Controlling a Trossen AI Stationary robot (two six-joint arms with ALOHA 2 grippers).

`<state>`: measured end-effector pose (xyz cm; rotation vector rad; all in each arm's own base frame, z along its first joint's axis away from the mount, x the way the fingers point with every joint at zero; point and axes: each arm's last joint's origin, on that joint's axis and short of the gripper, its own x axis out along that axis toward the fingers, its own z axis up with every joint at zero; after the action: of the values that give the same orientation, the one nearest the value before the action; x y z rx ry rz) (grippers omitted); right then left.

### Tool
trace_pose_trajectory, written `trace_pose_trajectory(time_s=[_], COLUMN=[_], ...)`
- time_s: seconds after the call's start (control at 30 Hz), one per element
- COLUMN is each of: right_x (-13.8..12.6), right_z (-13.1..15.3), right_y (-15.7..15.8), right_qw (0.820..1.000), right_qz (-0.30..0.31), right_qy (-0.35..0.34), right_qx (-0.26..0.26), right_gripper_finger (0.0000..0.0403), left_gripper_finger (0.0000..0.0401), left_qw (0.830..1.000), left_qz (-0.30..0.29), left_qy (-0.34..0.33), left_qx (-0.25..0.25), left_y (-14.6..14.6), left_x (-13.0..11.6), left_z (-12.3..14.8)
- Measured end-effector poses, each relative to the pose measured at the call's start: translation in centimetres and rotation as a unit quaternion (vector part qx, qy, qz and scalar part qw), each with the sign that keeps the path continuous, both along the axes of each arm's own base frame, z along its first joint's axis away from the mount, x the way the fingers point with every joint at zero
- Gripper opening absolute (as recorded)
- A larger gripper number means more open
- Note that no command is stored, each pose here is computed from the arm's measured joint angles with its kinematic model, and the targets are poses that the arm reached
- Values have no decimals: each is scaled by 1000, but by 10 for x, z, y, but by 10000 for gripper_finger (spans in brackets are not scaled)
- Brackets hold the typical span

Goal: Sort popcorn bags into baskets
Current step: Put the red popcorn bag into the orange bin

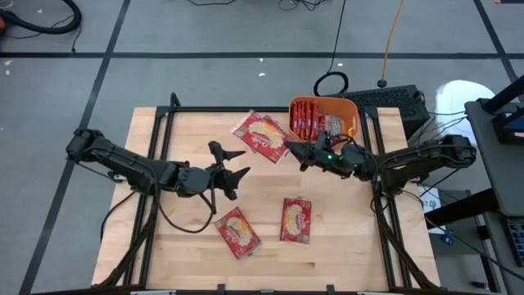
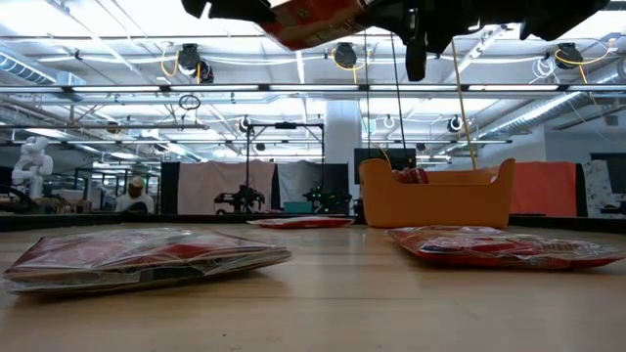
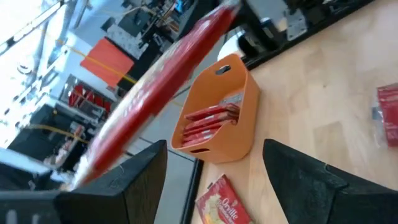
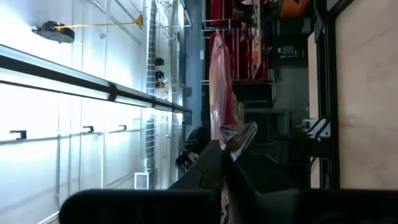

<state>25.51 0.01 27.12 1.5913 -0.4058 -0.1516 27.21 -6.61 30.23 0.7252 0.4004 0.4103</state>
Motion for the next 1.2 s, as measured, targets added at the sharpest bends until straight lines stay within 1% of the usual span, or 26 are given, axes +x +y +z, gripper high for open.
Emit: trace_pose_trajectory(time_s=[0.07, 0.13, 0.23, 0.37, 0.5, 0.6, 0.63, 0.7, 0.77, 0.83, 0.93, 1.1, 1.13, 1.2], right_x=[0, 0, 1, 1, 1, 1, 1, 1, 1, 1, 1, 1, 1, 1], right_z=[0, -3, -7, -7, -7, -8, -8, -8, -8, -8, -8, -9, -9, -9], right_y=[-1, -1, -1, 1, 8, 13, 15, 16, 16, 17, 18, 18, 18, 17], right_qw=[1000, 1000, 999, 999, 999, 998, 998, 997, 997, 997, 997, 997, 997, 998], right_qz=[1, 2, 3, 8, 32, 54, 57, 60, 60, 63, 63, 61, 60, 45], right_qy=[2, 13, 32, 32, 31, 32, 34, 34, 32, 33, 34, 42, 43, 47], right_qx=[1, 3, 12, 15, 17, 19, 19, 19, 19, 18, 17, 12, 8, -2], right_gripper_finger=[0, 0, 0, 0, 0, 0, 0, 0, 0, 0, 0, 0, 0, 3], left_gripper_finger=[269, 266, 253, 236, 233, 233, 232, 223, 207, 179, 125, 39, 25, 11], left_qw=[1000, 1000, 999, 1000, 997, 990, 988, 988, 988, 988, 988, 992, 992, 993], left_qz=[-11, -18, -25, -8, 15, 33, 36, 41, 40, 41, 33, 22, 22, 22], left_qy=[0, -18, -20, 1, 67, 113, 120, 119, 121, 124, 120, 110, 108, 104], left_qx=[4, 2, 10, 20, 41, 79, 88, 91, 87, 88, 86, 62, 60, 53], left_y=[-5, -9, -12, -3, 12, 19, 21, 25, 27, 28, 28, 25, 24, 24], left_x=[-2, -2, -3, 4, 3, 5, 5, 5, 6, 6, 6, 7, 6, 6], left_z=[7, 23, 38, 34, 22, 15, 15, 17, 16, 15, 16, 15, 15, 15])
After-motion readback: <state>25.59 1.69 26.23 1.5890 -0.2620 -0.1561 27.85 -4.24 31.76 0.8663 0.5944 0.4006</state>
